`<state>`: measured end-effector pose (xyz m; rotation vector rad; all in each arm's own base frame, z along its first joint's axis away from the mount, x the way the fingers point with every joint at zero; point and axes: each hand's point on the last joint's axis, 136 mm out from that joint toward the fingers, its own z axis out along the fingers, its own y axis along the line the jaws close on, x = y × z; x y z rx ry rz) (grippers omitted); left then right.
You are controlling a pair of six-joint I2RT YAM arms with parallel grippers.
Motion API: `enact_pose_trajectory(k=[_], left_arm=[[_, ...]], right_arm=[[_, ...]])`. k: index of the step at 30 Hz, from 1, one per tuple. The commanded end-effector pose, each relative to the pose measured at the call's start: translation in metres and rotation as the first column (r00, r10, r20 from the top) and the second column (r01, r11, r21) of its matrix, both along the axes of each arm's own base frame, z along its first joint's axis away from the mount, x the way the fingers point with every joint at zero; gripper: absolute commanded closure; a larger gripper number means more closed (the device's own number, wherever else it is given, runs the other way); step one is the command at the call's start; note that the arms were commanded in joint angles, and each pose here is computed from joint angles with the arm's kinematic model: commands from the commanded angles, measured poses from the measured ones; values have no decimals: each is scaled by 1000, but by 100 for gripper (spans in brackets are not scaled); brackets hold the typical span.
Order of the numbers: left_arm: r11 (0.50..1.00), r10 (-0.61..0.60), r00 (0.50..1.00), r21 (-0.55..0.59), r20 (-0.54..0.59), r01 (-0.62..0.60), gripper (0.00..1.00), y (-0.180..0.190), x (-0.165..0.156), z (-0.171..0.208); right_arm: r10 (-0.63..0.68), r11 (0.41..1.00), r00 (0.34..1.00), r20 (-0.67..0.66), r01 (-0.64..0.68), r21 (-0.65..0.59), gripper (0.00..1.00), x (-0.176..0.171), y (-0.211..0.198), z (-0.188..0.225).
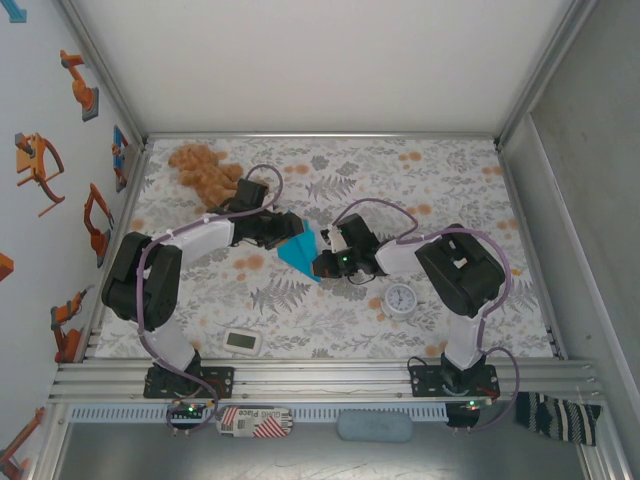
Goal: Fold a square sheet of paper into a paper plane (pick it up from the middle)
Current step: Fourth fold the wing at the center of the table.
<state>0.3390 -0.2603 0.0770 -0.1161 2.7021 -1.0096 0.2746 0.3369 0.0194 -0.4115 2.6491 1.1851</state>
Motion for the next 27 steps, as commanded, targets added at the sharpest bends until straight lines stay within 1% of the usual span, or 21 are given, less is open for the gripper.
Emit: enact_pose_trajectory(k=[1,3,6,7,14,17,23,27], left_arm=[[979,-78,994,-183,75,90,50,-27,3,23],[969,-90,993,-223,72,104,57,-33,2,20],[965,-96,993,-238,63,109,65,-37,2,13],[965,-96,994,-239,59,107,66,-37,3,10],[973,-94,995,-208,16,96,68,-39,8,-10],[982,-70,998,-173,-2,69,71,-34,13,-21],[984,-57,998,-170,-5,56,73,-33,19,-28],[989,-45,999,-143,-11,43,74,-30,21,-35]], right_arm=[[-6,993,999,-53,0,-116,97,-9,-16,-28],[-10,993,998,-55,3,-117,97,-9,-16,-28],[-13,993,999,-53,6,-119,97,-7,-15,-28],[-14,993,999,-53,7,-119,97,-7,-15,-27],[-15,992,998,-57,8,-126,97,-7,-15,-28],[-16,992,998,-60,8,-129,97,-7,-16,-29],[-17,991,998,-64,9,-134,97,-7,-17,-30],[-19,990,998,-68,9,-139,98,-8,-18,-31]])
